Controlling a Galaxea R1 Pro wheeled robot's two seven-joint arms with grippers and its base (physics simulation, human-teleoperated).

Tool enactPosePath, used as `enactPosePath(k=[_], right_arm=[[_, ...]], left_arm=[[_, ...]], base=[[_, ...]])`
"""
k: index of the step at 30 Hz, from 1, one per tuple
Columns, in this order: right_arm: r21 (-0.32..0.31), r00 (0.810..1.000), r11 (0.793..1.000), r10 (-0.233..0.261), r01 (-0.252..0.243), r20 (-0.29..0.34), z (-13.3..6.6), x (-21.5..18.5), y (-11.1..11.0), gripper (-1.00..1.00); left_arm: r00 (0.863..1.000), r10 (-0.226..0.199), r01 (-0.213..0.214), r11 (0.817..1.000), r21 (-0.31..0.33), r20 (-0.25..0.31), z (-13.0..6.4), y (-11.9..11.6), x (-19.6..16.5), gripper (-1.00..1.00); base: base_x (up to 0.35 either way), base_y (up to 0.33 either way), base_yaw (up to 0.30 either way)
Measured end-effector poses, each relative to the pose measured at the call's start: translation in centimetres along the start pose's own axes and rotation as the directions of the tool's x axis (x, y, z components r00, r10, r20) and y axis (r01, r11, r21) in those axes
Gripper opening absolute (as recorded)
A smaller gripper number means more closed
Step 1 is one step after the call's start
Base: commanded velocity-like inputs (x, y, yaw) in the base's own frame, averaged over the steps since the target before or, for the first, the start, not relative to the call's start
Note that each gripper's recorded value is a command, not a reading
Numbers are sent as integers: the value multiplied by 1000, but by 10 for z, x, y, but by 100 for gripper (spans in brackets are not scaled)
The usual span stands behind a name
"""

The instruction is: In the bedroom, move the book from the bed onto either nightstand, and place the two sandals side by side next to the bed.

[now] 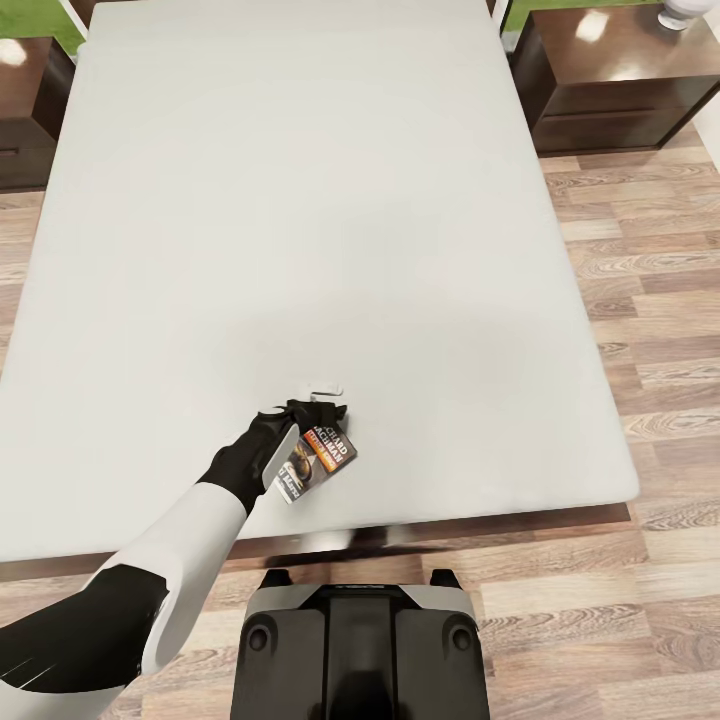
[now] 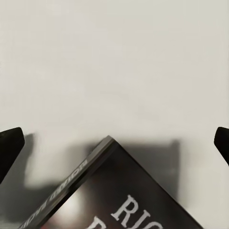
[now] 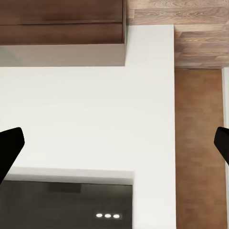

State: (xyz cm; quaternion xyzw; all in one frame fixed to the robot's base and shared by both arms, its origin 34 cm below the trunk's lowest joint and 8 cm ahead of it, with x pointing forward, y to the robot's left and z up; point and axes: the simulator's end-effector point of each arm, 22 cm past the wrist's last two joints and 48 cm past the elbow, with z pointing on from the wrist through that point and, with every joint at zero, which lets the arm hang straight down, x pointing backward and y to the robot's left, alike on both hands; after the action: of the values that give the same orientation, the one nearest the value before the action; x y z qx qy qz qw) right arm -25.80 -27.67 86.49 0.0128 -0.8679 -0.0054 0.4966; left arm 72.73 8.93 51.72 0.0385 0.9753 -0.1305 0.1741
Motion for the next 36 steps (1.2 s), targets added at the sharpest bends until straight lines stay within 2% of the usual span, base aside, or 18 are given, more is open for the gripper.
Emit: enactPosePath(k=[36], right_arm=[[0,1000,1000,-1,1,0,0,0,0,100]], left_arm=[[1000,-3,3,999,-51,5,0,8,-2,100]], base=[[0,0,0]])
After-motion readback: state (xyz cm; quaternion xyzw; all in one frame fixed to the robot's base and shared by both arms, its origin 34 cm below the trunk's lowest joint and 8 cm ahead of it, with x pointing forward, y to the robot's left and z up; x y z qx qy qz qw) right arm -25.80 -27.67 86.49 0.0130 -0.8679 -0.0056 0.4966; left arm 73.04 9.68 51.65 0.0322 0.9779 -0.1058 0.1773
